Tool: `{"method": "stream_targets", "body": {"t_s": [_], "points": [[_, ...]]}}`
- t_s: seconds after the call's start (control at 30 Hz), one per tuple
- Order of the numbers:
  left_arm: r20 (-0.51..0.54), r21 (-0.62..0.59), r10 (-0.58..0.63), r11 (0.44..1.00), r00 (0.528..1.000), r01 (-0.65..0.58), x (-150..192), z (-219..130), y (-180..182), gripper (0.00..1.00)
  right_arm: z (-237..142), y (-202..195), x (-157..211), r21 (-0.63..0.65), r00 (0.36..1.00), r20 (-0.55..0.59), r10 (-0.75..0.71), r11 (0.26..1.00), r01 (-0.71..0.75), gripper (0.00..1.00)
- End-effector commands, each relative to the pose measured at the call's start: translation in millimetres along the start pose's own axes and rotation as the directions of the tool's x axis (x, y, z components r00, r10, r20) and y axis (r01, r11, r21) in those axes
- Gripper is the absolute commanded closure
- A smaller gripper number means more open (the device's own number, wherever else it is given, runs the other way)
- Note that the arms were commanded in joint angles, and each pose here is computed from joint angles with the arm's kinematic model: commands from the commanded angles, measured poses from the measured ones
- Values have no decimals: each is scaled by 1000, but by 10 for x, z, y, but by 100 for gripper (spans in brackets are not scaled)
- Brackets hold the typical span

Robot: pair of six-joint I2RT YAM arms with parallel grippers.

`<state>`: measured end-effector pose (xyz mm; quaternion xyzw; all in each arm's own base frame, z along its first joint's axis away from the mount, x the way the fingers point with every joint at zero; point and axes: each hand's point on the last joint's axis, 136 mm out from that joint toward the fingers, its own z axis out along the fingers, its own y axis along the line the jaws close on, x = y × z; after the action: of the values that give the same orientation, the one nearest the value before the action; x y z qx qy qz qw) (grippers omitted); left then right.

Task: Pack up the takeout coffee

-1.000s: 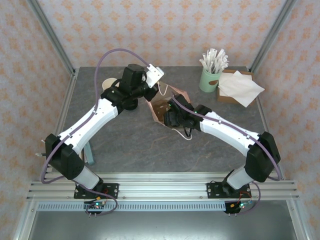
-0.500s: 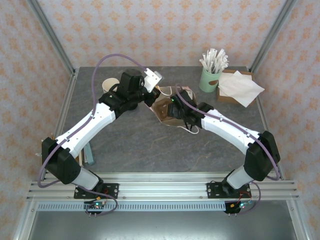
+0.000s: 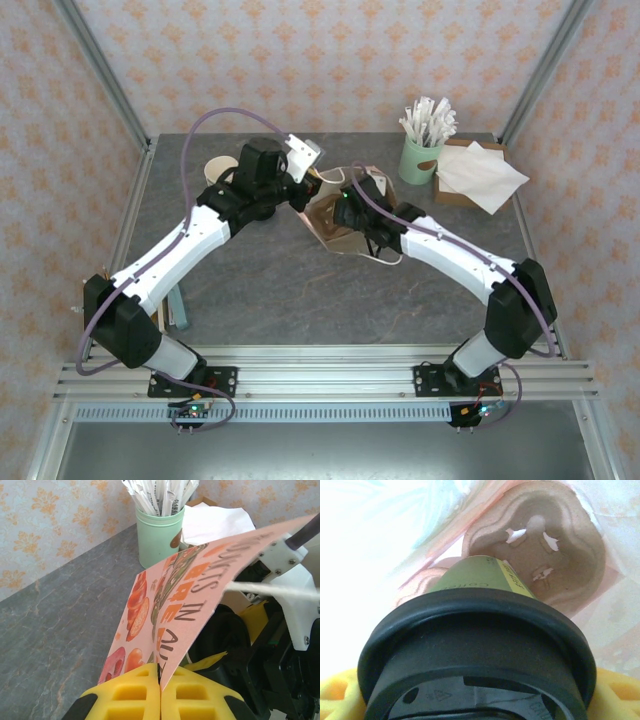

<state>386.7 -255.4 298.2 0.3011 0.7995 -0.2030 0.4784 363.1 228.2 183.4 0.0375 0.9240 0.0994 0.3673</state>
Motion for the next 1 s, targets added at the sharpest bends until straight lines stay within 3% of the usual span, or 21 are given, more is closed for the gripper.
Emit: {"method": "stream_targets", "body": {"t_s": [0.0, 0.17, 0.6, 0.97], "points": [[50, -21, -38, 999, 998, 39, -98, -66, 92, 100, 77, 244, -95, -95, 999, -25, -28, 995, 26, 45], [41, -20, -46, 999, 998, 47, -62, -25, 127, 100, 208, 404, -79, -129, 995, -65, -78, 989, 70, 45], [65, -2, -147, 989, 987, 147, -141, 59, 292, 100, 71, 650, -463, -184, 994, 14, -108, 977, 109, 45], [102, 30, -218, 976, 971, 216, -304, 195, 317, 100, 323, 565, -270, -103, 985, -102, -136, 987, 126, 45]]}}
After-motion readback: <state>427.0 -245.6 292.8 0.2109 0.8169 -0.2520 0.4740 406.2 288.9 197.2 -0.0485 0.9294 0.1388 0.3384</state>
